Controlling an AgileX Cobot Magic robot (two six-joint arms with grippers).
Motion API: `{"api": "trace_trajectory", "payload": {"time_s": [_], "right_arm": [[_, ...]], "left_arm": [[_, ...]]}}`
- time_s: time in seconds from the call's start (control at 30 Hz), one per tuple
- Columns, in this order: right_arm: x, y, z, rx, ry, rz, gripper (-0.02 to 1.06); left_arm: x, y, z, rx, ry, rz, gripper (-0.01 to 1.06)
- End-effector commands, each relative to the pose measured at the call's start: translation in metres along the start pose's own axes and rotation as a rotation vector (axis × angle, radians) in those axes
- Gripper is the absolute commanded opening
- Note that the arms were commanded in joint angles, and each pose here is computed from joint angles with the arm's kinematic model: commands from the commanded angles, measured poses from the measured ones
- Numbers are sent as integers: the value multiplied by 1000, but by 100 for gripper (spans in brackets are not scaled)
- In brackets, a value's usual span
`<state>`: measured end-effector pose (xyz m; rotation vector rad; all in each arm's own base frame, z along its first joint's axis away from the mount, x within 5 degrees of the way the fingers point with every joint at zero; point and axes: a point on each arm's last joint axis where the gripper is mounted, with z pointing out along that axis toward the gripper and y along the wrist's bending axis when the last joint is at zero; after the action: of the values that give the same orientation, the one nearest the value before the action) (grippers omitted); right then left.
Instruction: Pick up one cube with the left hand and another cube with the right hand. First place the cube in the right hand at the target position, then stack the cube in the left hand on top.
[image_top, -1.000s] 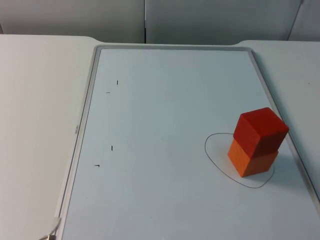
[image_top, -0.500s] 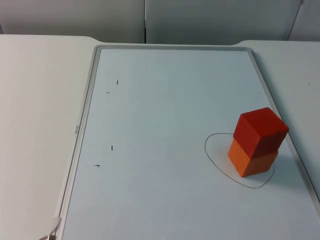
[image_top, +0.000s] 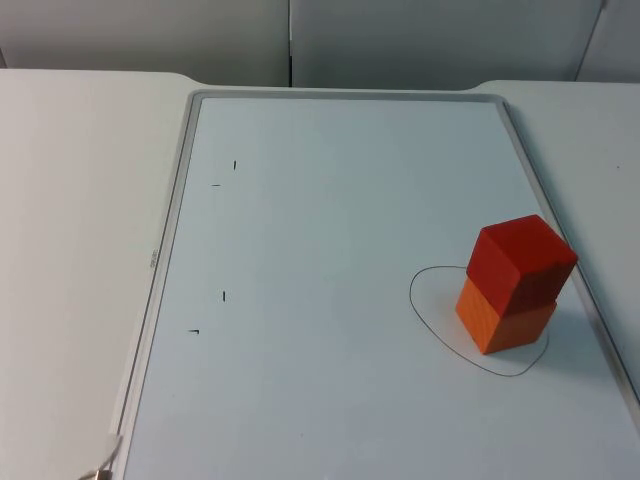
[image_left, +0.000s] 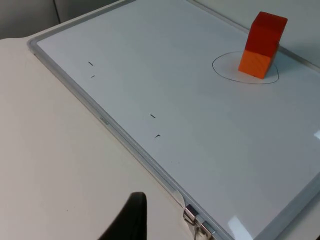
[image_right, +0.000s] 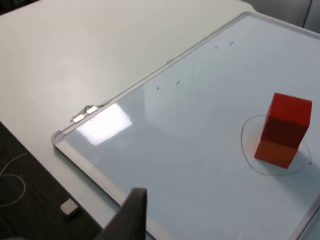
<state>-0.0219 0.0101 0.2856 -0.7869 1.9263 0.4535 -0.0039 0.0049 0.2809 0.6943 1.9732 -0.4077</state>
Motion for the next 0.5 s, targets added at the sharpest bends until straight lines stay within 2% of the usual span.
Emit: {"api": "trace_trajectory", "payload": {"time_s": [0.0, 0.2, 0.33, 0.47], "right_arm": [[3, -2, 6, 15, -6, 14, 104], [4, -7, 7, 65, 0, 46, 104], [5, -16, 6, 166, 4, 110, 104], [5, -17, 6, 175, 5, 105, 104]], "left_arm": [[1, -1, 1, 10, -9, -3, 105], [1, -1, 1, 10, -9, -3, 105], [1, -1, 1, 10, -9, -3, 105], [1, -1, 1, 10, -9, -3, 105]]}}
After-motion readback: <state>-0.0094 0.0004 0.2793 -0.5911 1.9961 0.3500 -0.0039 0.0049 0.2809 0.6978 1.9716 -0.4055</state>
